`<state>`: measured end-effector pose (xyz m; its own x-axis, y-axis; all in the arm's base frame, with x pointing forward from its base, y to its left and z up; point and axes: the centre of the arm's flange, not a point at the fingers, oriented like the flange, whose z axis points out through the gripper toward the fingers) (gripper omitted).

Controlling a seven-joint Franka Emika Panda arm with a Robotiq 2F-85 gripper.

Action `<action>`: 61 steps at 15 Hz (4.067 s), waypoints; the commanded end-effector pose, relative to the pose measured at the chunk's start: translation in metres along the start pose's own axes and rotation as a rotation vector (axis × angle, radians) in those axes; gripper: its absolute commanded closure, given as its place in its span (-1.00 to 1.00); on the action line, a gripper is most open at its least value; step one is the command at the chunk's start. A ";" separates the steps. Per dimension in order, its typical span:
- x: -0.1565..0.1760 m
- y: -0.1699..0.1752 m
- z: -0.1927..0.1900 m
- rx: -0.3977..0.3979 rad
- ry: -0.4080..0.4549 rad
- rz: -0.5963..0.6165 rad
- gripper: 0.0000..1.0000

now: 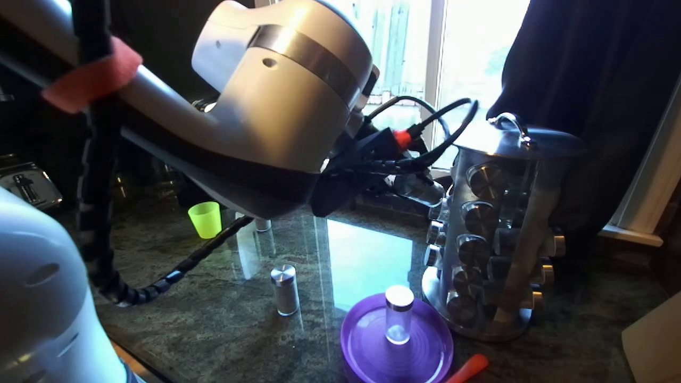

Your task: Put the spice bottle on the rack

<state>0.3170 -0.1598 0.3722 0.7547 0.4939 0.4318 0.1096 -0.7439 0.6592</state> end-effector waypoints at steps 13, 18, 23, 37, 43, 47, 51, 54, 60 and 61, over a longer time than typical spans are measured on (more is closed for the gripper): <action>0.096 -0.089 0.000 -0.451 -0.232 -0.133 0.02; 0.094 -0.090 0.003 -0.448 -0.248 -0.137 0.52; 0.099 -0.099 -0.001 -0.466 -0.380 -0.119 0.52; 0.119 -0.096 0.028 -0.429 -0.517 -0.070 0.52; 0.138 -0.098 0.045 -0.452 -0.514 -0.010 0.52; 0.145 -0.091 0.056 -0.504 -0.529 0.034 0.52; 0.146 -0.088 0.067 -0.552 -0.566 0.053 0.52; 0.143 -0.087 0.078 -0.563 -0.593 0.054 0.52; 0.141 -0.081 0.090 -0.571 -0.618 0.066 0.52; 0.141 -0.080 0.092 -0.574 -0.619 0.069 0.52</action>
<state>0.4679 -0.0682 0.3255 0.9853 0.0381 0.1664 -0.1429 -0.3482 0.9264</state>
